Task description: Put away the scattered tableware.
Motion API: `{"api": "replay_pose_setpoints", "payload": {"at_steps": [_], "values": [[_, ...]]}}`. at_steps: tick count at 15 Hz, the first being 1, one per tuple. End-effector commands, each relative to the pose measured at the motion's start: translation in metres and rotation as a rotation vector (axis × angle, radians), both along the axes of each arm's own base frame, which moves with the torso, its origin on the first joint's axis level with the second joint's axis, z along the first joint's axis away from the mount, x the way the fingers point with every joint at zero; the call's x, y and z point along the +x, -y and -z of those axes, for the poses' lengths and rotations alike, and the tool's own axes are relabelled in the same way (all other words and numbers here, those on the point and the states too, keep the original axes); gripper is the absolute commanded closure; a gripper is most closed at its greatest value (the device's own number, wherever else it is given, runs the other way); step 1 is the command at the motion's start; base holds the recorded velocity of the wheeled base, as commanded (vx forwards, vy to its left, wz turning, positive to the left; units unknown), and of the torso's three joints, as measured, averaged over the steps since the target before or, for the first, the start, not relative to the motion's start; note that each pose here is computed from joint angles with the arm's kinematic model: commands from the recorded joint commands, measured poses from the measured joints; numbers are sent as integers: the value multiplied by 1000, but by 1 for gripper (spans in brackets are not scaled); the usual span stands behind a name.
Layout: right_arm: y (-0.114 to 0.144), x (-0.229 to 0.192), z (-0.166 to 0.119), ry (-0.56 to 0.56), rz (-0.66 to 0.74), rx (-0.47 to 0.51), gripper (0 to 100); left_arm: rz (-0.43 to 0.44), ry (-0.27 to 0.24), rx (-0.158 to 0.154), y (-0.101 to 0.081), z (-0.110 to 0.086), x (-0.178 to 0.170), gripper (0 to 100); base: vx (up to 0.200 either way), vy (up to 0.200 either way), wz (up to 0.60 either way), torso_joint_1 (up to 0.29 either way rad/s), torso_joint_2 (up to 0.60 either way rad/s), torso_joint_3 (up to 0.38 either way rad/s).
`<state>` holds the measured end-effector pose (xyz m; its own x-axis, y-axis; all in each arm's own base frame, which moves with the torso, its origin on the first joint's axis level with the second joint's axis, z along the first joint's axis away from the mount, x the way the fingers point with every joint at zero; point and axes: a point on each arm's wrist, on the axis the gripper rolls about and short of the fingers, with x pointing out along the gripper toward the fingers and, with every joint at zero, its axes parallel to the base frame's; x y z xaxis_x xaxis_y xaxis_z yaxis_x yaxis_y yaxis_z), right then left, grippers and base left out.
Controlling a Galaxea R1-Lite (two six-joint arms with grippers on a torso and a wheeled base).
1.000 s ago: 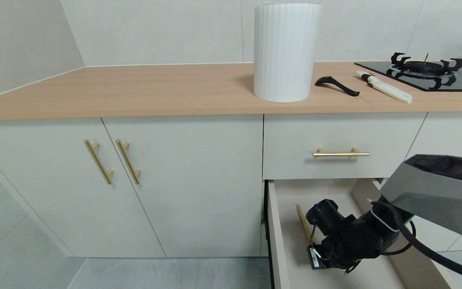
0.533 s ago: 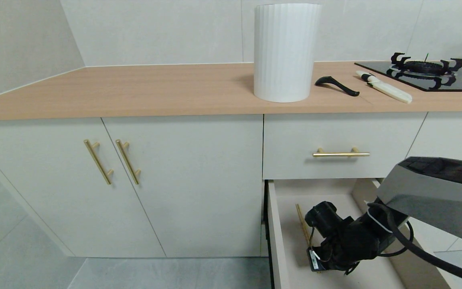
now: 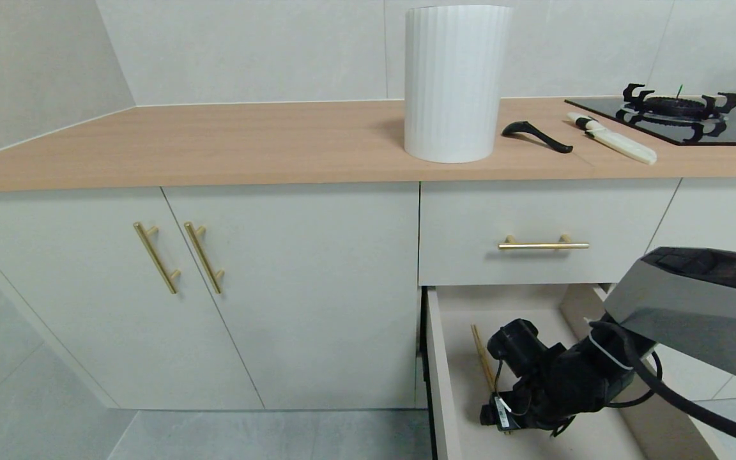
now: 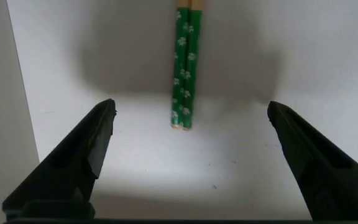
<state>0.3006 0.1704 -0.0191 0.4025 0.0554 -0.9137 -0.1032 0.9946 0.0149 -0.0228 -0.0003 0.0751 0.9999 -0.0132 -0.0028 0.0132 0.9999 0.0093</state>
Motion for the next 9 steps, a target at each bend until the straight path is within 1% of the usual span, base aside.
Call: {"api": "replay_pose_setpoints", "payload": {"at_steps": [1, 2, 3, 4, 6, 8, 9], "values": [[5, -7, -46, 115, 10, 28, 0, 1, 0, 0, 0, 0, 0, 0, 0, 0, 0, 0, 0, 0], [8, -12, -73, 178, 7, 64, 0, -1, 0, 0, 0, 0, 0, 0, 0, 0, 0, 0, 0, 0], [10, -14, -83, 202, 9, 77, 0, -1, 0, -2, 0, 0, 0, 0, 0, 0, 0, 0, 0, 0], [18, -28, -124, 275, 11, 117, 0, -1, 0, 0, 0, 0, 0, 0, 0, 0, 0, 0, 0, 0], [31, -47, -167, 354, 16, 160, 0, 1, 0, -2, 0, 0, 0, 0, 0, 0, 0, 0, 0, 0], [44, -60, -200, 413, 33, 188, 0, -1, 0, 0, 0, 0, 0, 0, 0, 0, 0, 0, 0, 0], [49, -66, -210, 428, 41, 195, 0, -1, -2, 0, 0, 0, 0, 0, 0, 0, 0, 0, 0, 0]]}}
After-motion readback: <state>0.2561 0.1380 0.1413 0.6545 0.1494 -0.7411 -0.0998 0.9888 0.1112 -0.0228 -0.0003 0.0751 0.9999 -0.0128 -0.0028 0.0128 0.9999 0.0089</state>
